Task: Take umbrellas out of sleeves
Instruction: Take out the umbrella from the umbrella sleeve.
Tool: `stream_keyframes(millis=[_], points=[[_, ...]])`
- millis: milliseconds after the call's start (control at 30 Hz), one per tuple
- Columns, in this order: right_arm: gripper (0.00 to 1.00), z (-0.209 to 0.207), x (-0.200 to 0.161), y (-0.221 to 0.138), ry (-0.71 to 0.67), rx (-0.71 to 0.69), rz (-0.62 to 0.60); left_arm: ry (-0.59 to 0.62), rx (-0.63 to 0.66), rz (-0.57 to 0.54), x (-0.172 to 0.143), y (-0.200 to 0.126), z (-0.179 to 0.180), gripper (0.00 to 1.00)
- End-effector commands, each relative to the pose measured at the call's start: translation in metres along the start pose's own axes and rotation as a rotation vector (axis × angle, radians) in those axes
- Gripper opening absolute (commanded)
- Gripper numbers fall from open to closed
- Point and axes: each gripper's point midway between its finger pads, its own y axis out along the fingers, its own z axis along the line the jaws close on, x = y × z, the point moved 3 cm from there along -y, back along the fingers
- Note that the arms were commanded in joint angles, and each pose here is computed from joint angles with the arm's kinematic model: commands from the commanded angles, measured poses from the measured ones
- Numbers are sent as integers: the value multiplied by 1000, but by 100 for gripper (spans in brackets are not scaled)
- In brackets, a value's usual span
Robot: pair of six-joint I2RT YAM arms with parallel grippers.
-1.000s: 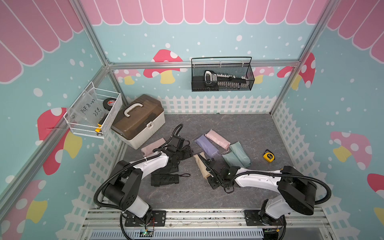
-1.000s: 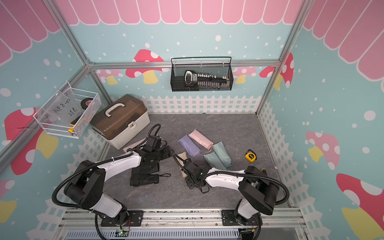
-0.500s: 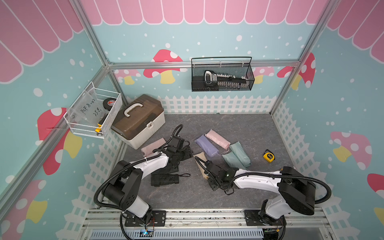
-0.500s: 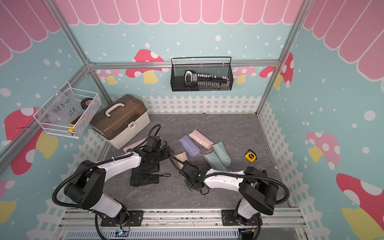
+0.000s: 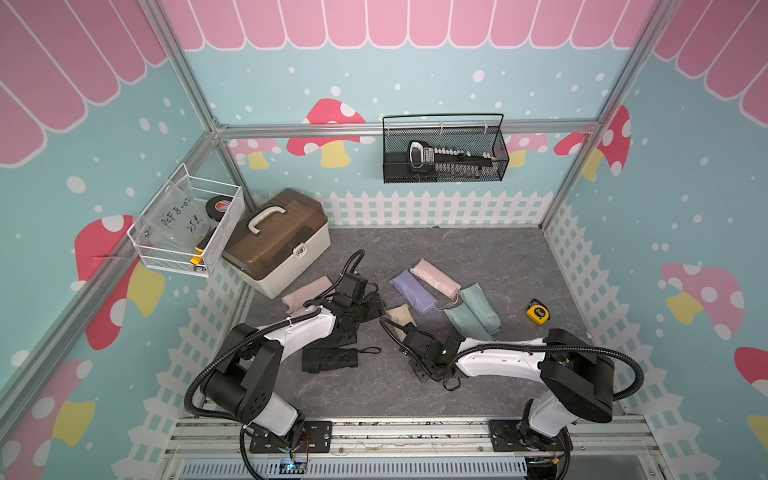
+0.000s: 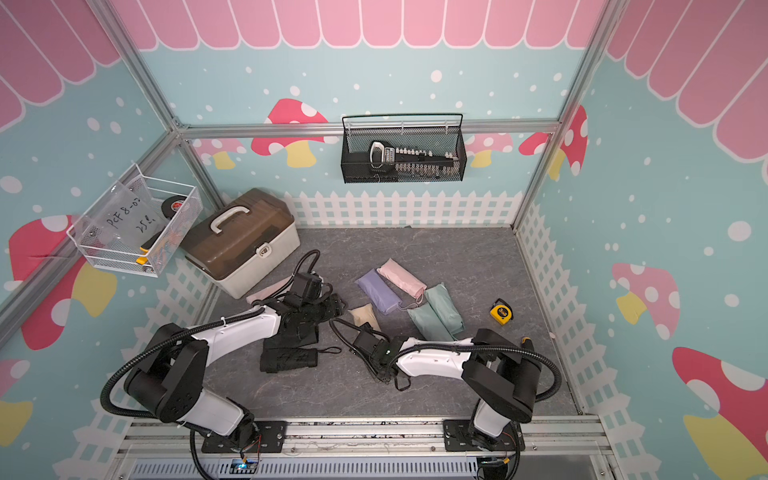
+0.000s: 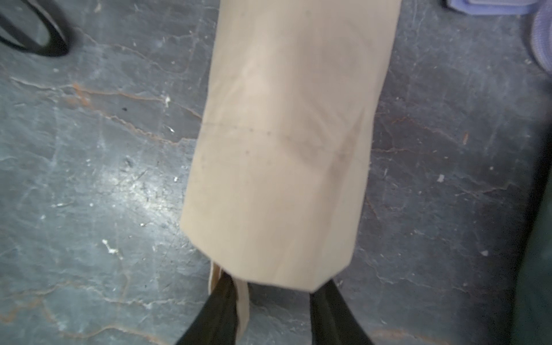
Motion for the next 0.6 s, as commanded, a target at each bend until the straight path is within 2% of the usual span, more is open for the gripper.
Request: stream_keyframes(millis=[0, 167, 267, 367, 567], points=[[26, 3, -3, 7, 4, -6, 26, 2, -17, -17, 3, -4, -1, 77], [5, 9, -7, 11, 10, 30, 34, -17, -36, -6, 2, 1, -2, 77], [2, 8, -9, 9, 13, 37, 30, -29, -55, 14, -1, 5, -4, 78], [0, 7, -10, 6, 18, 48, 26, -42, -71, 27, -3, 10, -5, 85], [0, 8, -10, 2, 24, 66, 16, -79, -94, 70, -9, 28, -8, 87]])
